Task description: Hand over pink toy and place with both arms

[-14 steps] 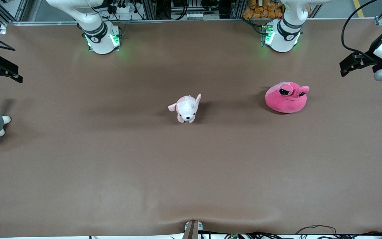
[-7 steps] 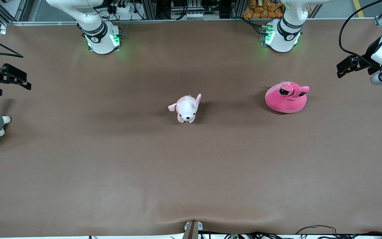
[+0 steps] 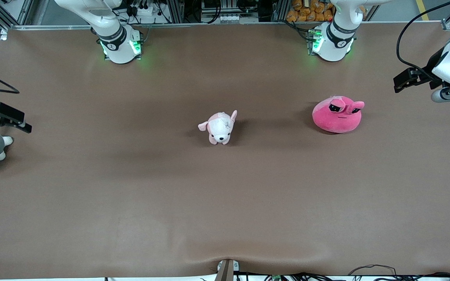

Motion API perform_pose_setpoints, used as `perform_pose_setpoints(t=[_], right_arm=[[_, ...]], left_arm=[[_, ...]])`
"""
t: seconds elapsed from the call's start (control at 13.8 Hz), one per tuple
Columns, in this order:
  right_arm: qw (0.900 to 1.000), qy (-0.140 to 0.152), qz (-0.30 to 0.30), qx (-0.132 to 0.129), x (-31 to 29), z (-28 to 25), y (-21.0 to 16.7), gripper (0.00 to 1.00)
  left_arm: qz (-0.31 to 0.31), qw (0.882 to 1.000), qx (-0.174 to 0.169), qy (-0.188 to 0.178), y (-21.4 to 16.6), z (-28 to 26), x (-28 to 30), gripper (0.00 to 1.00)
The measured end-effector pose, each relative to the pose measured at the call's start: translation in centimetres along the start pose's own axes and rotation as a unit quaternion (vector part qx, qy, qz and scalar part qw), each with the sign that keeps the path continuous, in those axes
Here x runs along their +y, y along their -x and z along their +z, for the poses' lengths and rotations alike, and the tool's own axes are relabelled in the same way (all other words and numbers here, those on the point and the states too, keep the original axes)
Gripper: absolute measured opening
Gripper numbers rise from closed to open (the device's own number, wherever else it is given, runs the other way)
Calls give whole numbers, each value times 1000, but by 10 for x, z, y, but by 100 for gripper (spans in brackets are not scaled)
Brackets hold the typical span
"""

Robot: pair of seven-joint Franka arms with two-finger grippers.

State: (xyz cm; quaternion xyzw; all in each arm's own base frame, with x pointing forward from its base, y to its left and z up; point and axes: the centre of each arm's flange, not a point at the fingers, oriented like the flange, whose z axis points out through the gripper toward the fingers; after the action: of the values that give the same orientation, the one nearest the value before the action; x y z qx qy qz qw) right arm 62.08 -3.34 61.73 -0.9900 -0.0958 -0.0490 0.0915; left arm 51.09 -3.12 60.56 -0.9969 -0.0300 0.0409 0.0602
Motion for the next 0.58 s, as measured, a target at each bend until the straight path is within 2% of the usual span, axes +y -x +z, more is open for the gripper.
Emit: perform_pose_setpoints(t=[0.14,0.29,0.43,0.58], right_arm=[[998,-34,51,17,-15,6,-11,100],[991,-47,126,26,-56,15,-26,100],[972,-56,228,23,-101,21,-34,100],[940,-60,336,13,-122,23,-36,100]], left_arm=[[1,1000,-1,0,0,1,1,100],[2,1000,-4,-1,0,3,2,100],[2,1000,-6,-1,0,5,2,100],[2,1000,-8,-1,0,8,2,100]])
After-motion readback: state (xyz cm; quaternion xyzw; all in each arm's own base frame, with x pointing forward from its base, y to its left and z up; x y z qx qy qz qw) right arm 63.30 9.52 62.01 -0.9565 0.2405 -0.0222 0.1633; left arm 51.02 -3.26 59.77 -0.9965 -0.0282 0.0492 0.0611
